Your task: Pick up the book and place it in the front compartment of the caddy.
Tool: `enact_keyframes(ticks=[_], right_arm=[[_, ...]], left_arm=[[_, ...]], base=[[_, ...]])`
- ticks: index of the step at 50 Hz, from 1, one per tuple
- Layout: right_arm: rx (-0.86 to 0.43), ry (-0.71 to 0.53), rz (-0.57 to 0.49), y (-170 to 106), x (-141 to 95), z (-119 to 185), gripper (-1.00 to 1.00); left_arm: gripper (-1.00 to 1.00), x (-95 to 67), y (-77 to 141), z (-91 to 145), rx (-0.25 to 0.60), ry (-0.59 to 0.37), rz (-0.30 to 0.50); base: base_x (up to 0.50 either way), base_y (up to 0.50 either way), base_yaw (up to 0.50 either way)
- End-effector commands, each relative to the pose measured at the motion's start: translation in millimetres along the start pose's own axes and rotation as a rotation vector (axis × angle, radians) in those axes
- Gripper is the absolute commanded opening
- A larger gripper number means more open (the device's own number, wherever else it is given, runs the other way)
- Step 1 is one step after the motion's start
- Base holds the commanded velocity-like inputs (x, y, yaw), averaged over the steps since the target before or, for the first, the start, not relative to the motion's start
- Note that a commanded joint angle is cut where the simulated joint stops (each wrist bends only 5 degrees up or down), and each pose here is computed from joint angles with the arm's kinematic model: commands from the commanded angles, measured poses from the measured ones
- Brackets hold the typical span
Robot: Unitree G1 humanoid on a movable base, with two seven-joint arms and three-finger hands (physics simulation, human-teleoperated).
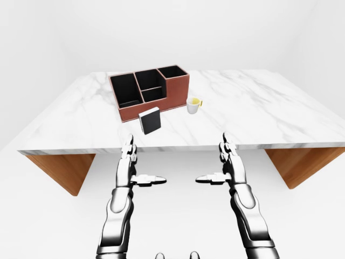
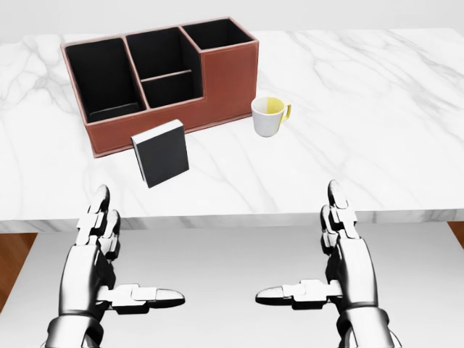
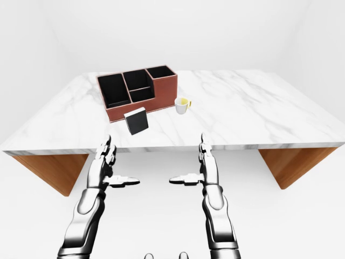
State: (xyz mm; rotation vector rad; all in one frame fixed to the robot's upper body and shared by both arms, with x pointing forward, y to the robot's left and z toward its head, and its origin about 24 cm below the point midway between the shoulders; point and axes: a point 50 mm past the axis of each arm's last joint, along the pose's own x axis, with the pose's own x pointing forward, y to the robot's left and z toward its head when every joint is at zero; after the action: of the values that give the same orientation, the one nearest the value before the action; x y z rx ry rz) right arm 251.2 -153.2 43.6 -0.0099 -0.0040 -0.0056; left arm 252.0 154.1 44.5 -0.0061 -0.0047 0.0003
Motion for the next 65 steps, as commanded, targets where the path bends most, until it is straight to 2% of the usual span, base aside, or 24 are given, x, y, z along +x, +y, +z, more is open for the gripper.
enact_keyframes(ticks=[1,10,21,36,46,65], right_arm=[[-0.026,-0.012,-0.015,-7.2,-6.8,7.2,1.00],[-0.042,-0.046,-0.010,-3.3,-17.1,21.2,1.00],[-0.063,-0.145,-0.019,-2.7,-35.7,45.5,1.00],[-0.074,-0.270,-0.022,0.6,-59.4,76.4,1.00],[-0.063,-0.299,-0.026,0.8,-64.4,83.6,1.00],[-0.038,-0.282,-0.020,0.3,-64.1,79.9,1.00]], left_arm=[[1.00,-7.7,8.4,11.9,-0.011,-0.020,-0.003],[1.00,-14.5,9.5,21.1,-0.015,-0.050,-0.004],[1.00,-31.5,17.6,55.7,-0.025,-0.200,0.001],[1.00,-48.0,22.0,80.2,-0.032,-0.307,0.003],[1.00,-51.5,23.1,84.4,-0.030,-0.326,0.000],[1.00,-53.6,23.5,86.7,-0.026,-0.336,-0.001]], base=[[0.00,0.00,0.00],[0.00,0.00,0.00],[0.00,0.00,0.00],[0.00,0.00,0.00],[0.05,0.00,0.00],[0.50,-0.01,0.00]])
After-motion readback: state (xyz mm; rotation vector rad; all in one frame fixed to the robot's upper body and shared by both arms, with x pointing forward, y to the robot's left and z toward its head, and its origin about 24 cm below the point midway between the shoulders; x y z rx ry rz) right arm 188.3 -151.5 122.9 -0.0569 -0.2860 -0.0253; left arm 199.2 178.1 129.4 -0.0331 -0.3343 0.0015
